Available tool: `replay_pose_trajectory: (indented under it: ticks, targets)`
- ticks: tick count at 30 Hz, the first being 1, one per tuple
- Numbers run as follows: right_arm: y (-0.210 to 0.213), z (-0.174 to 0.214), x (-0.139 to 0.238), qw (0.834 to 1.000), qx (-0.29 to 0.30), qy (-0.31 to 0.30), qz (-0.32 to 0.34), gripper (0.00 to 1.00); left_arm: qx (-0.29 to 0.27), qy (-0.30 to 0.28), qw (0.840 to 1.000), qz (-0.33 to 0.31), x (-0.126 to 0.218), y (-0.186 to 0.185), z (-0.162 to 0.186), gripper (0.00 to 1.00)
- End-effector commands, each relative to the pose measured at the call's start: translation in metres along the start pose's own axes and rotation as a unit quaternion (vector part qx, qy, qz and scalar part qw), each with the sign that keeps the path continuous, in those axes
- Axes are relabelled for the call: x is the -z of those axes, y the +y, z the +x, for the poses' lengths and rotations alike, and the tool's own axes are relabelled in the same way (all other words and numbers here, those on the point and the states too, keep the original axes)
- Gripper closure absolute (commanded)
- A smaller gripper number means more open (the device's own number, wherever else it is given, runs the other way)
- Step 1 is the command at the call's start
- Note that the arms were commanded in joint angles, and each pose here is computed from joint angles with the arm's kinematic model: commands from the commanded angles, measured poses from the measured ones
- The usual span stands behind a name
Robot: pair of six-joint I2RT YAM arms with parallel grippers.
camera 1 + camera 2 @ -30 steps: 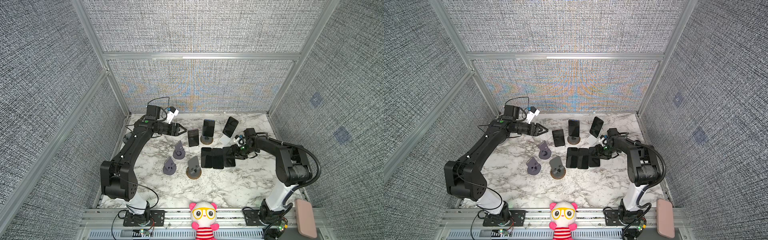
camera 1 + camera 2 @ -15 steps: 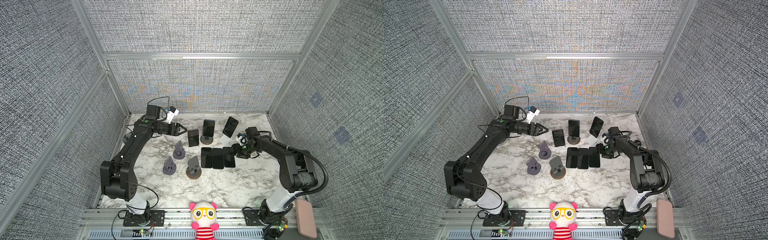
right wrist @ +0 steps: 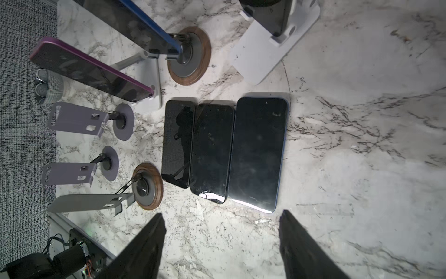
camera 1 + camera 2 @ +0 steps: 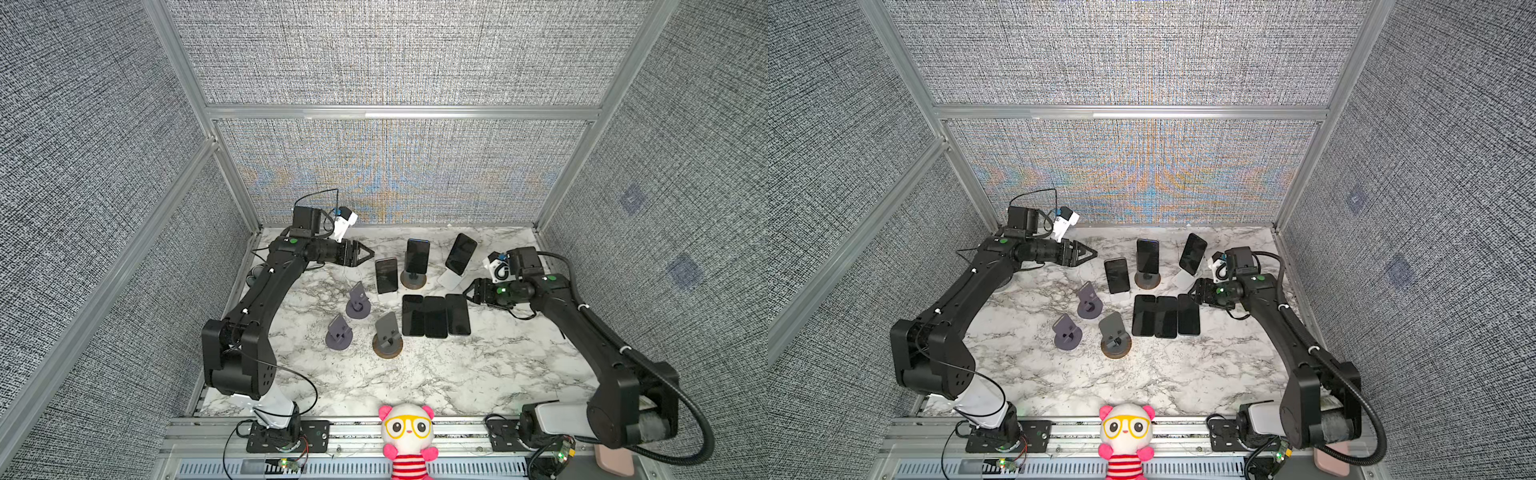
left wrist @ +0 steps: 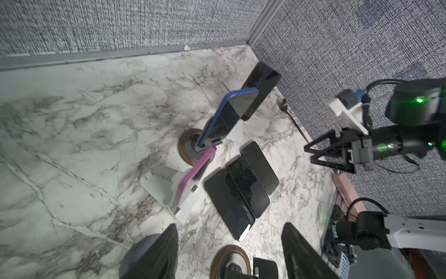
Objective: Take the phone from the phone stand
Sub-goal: 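Lift the right gripper away while the left gripper grasps the purple-edged phone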
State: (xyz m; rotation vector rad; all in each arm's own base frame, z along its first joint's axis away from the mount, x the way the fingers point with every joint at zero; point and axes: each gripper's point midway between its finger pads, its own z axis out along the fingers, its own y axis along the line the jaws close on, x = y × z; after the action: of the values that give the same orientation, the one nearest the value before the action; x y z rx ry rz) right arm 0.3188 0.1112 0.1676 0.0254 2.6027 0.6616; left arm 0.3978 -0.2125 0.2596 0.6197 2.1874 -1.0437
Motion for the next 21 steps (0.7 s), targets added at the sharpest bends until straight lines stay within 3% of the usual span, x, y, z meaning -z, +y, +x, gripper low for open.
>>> replay_pose_trajectory:
  ticks: [1,5,14,21]
  targets:
    - [0.003,0.011,0.012,1.000,-0.006,0.009,0.005,0.30,-0.040,-0.031,0.999,-0.004,-0.006,0.007,-0.020,0.31]
    - [0.020,0.016,0.031,1.000,0.005,-0.003,0.001,0.29,-0.056,-0.046,0.997,0.010,-0.023,0.018,-0.029,0.32]
    - [0.018,0.033,0.060,0.999,0.026,-0.014,0.029,0.28,-0.075,0.035,0.997,0.007,-0.073,0.036,-0.004,0.32]
    - [0.012,0.038,0.061,0.999,0.022,-0.021,0.038,0.28,-0.059,0.052,0.997,0.012,-0.086,0.041,0.020,0.32]
